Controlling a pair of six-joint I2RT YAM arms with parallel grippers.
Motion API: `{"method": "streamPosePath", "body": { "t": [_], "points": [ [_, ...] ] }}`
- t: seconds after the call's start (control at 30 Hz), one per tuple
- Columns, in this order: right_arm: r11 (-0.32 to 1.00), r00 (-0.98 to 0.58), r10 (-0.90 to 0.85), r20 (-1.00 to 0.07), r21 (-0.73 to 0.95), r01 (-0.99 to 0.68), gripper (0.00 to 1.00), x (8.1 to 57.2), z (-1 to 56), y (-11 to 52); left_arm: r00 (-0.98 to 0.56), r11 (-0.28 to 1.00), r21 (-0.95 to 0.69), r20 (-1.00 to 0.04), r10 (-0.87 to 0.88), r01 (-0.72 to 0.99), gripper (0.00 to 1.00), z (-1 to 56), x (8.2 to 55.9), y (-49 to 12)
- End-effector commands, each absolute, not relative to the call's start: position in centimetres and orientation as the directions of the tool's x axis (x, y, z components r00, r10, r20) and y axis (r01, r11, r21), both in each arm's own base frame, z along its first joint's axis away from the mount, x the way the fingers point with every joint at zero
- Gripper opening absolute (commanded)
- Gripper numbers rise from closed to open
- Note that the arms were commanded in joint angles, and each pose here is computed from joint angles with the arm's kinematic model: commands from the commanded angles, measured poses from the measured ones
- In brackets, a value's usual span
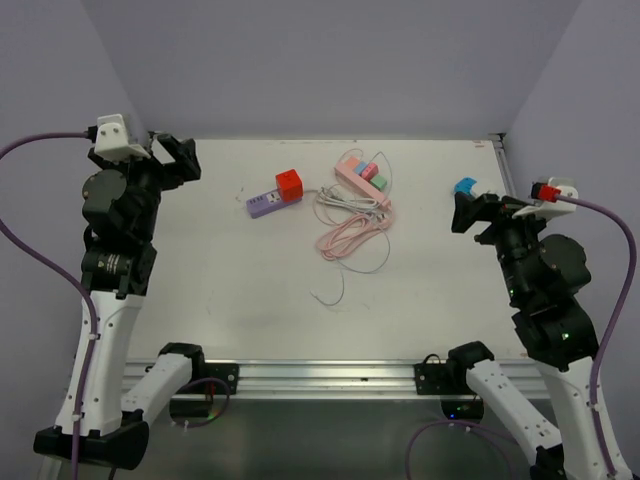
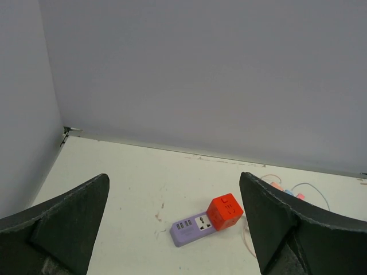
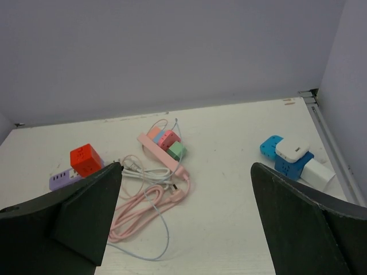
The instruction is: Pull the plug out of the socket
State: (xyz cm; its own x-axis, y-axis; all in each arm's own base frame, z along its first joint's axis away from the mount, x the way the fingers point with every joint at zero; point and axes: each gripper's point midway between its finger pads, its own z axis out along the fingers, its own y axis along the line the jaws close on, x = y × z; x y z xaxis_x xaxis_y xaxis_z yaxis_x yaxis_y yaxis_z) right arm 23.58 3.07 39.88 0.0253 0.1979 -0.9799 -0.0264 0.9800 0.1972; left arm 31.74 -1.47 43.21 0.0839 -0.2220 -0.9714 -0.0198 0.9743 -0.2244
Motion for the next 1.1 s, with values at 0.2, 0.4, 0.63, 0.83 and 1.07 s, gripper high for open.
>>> {"method": "streamPosePath", "body": {
  "t": [0.2, 0.4, 0.63, 0.83, 1.07],
  "points": [
    [0.972, 0.012, 0.224, -0.975, 0.223, -0.076, 0.99, 24.7, 39.5, 4.4, 0.065, 0.969, -0.245, -0.967, -0.245, 0.016, 1.00, 42.1, 32.9, -2.3],
    [0.965, -0.041, 0.241, -0.970, 0.244, -0.097, 0.99, 25.4, 38.6, 5.4, 0.016, 0.972, -0.233, -0.972, -0.234, 0.027, 1.00, 40.7, 33.9, -2.8],
    [0.946, -0.167, 0.265, -0.950, 0.289, -0.144, 0.99, 26.7, 35.7, 7.6, -0.103, 0.974, -0.219, -0.972, -0.212, 0.060, 1.00, 37.5, 35.6, -3.9],
    [0.937, -0.345, 0.269, -0.899, 0.328, -0.124, 0.99, 28.2, 30.9, 9.3, -0.225, 0.969, -0.232, -0.952, -0.207, 0.090, 1.00, 33.8, 36.9, -5.1],
    [0.952, -0.539, 0.293, -0.790, 0.293, 0.088, 0.99, 30.5, 23.8, 8.4, -0.409, 0.950, -0.299, -0.881, -0.239, 0.089, 1.00, 28.0, 37.4, -6.5]
  ]
}}
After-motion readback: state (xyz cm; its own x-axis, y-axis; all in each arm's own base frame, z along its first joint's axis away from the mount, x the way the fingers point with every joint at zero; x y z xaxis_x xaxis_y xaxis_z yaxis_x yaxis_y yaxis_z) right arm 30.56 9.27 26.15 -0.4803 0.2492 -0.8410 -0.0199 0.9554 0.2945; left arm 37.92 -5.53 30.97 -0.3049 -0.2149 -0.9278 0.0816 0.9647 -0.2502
